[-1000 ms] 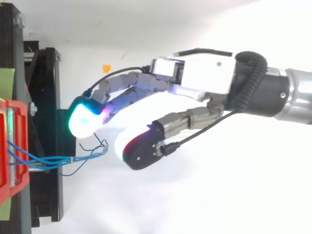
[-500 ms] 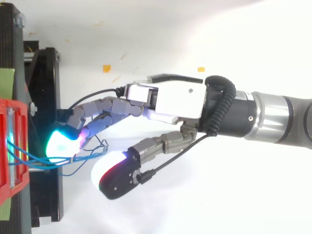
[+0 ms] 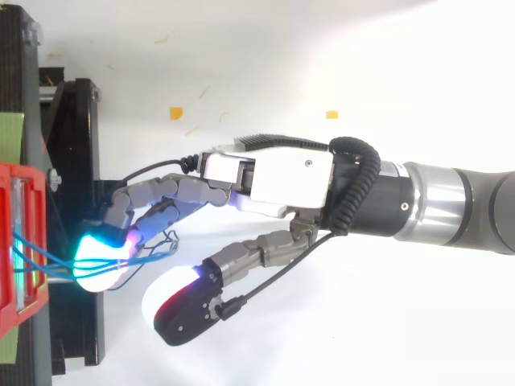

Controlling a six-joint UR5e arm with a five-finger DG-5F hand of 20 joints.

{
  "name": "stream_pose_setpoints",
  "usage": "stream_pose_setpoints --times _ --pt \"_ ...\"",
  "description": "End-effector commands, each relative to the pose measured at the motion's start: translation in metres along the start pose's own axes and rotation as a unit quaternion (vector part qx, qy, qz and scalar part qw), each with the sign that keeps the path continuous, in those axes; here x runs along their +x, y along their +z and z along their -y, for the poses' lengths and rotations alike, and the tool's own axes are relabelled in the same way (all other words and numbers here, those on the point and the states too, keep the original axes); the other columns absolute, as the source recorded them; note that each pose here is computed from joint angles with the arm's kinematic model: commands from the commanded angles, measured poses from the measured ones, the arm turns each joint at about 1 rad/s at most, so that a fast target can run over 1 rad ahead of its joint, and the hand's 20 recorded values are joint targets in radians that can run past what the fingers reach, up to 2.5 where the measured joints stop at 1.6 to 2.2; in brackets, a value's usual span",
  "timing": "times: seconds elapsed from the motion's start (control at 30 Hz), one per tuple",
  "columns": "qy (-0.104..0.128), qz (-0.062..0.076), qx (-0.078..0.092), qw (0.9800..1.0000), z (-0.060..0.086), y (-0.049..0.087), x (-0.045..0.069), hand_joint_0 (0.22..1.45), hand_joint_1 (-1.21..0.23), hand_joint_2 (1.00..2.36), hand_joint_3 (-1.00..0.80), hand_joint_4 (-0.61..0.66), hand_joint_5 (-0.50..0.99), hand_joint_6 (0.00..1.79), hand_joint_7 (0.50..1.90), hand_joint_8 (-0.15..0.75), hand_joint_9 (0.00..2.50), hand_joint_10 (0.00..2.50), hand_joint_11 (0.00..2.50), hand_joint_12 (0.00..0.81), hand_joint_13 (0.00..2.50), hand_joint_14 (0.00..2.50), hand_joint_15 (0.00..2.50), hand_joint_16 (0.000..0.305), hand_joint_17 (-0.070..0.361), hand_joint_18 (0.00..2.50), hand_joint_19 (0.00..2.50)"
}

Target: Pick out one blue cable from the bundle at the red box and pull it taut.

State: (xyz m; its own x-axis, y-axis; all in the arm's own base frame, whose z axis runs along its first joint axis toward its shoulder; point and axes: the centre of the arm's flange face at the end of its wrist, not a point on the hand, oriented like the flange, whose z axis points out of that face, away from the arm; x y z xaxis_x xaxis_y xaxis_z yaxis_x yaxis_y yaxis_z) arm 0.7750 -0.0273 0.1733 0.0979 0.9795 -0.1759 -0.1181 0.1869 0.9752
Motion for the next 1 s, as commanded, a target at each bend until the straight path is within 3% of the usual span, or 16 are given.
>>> stream_pose_setpoints --times 0.0,0.97 --pt "0.001 -0.001 -0.002 1.0000 0.000 0.000 0.000 0.55 -0.56 1.01 -0.43 0.14 -0.15 0.50 0.98 0.231 0.71 0.03 0.53 0.311 0.68 0.02 0.40 0.049 0.109 0.53 0.47" --pt "0.001 -0.001 -0.009 1.0000 -0.010 0.008 -0.002 0.61 -0.57 1.02 -0.28 0.04 -0.11 0.50 1.23 0.231 0.75 0.02 0.58 0.309 0.72 0.02 0.44 0.047 0.106 0.56 0.51"
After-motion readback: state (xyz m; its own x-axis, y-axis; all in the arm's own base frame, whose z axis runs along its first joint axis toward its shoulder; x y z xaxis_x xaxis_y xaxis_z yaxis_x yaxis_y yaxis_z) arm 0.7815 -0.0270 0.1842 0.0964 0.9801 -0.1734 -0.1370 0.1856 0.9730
